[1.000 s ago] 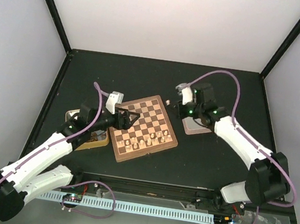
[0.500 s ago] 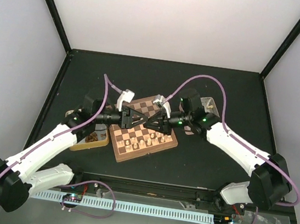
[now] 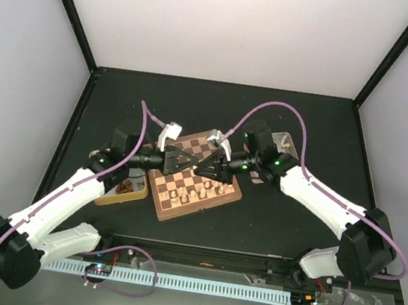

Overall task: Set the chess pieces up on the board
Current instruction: Place the chess piece on the chessboard.

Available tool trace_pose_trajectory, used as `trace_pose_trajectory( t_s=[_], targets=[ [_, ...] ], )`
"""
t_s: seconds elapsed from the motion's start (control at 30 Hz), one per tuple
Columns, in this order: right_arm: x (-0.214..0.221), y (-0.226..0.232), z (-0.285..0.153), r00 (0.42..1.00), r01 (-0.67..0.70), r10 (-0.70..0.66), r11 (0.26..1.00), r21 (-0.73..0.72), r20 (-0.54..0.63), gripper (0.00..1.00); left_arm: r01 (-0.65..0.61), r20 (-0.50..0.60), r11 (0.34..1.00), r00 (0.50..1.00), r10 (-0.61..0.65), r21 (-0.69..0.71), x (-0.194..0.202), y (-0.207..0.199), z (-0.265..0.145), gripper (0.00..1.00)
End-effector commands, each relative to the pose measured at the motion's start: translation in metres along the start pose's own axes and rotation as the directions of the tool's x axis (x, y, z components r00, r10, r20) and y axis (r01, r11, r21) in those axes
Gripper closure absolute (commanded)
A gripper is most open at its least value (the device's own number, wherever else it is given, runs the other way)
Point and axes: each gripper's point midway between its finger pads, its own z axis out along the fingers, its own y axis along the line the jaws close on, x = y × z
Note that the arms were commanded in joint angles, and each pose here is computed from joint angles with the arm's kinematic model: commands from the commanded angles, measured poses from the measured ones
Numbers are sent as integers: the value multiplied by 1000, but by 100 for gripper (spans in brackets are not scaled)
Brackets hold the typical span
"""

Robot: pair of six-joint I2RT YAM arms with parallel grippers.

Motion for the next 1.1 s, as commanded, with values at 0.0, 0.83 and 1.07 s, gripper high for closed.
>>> trace_pose_trajectory(
  t_s=[0.0, 0.83, 1.07],
  targets=[
    [-16, -9, 1, 999, 25, -27, 998, 55, 37, 76, -36, -16, 998, 999, 37, 49, 1, -16, -6, 99],
    [15, -107, -40, 969, -246, 199, 828, 503, 146, 33, 62, 55, 625, 998, -31, -778, 116, 131, -63, 99],
    [17, -113, -45, 964, -265, 213, 810, 524, 158, 33, -53, 45, 716, 992, 118, -696, 83, 105, -39, 99]
  ],
)
